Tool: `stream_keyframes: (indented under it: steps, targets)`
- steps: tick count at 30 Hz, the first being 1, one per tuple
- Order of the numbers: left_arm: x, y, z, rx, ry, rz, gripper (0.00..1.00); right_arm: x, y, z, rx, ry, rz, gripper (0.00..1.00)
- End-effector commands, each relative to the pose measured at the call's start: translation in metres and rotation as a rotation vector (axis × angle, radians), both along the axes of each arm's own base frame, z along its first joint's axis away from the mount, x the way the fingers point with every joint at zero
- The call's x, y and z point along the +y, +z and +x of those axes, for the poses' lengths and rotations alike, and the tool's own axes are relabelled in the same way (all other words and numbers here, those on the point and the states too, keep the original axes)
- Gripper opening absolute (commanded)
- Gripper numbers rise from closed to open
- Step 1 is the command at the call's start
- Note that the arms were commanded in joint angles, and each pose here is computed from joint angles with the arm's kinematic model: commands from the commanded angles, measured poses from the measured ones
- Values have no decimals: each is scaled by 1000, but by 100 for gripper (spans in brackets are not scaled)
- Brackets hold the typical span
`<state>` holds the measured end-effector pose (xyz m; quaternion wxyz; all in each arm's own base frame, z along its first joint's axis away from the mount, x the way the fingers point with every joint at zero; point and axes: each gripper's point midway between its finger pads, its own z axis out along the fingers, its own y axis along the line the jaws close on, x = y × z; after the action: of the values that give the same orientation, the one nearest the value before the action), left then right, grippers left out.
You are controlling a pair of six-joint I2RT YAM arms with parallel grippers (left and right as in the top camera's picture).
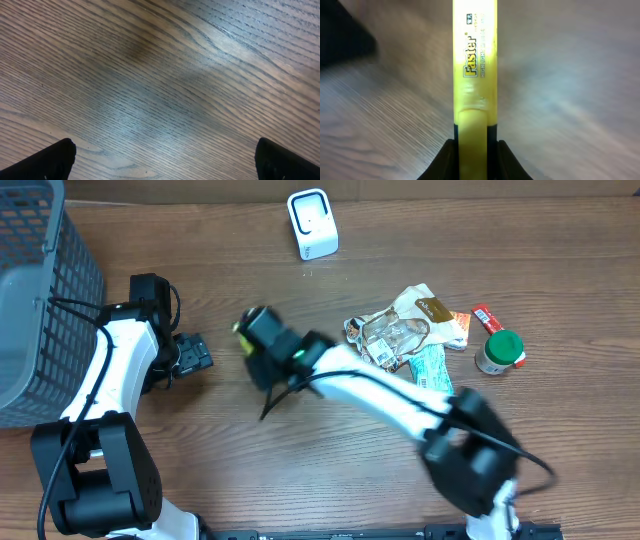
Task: Scan the item barcode
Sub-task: 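Lift the yellow highlighter and carry it to the scanner, then hold the highlighter barcode at the scanner window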
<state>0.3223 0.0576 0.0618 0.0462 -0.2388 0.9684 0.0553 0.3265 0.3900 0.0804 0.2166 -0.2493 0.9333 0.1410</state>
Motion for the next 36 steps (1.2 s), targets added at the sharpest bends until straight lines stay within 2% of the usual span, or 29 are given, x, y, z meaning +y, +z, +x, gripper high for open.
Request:
stream_keyframes:
  steps: [1,6,10,15,24,28,36]
  targets:
    - [1,-2,-2,12,-12,9,100,-32,106,32,-145,-65,127,3]
    - [1,-2,-2,12,-12,9,100,-72,169,64,-187,-141,130,4]
    - [1,-2,-2,12,-12,9,100,-97,211,91,-285,-162,146,4]
    - [1,-2,-2,12,-12,9,100,-111,222,120,-377,-176,152,4]
    - [1,-2,-2,12,-12,9,100,-103,182,186,-537,-179,36,4]
    - [1,-2,-2,12,-12,9,100,-106,148,215,-565,-217,-19,4]
    - [1,-2,-2,12,-12,9,100,-109,92,257,-589,-261,-15,4]
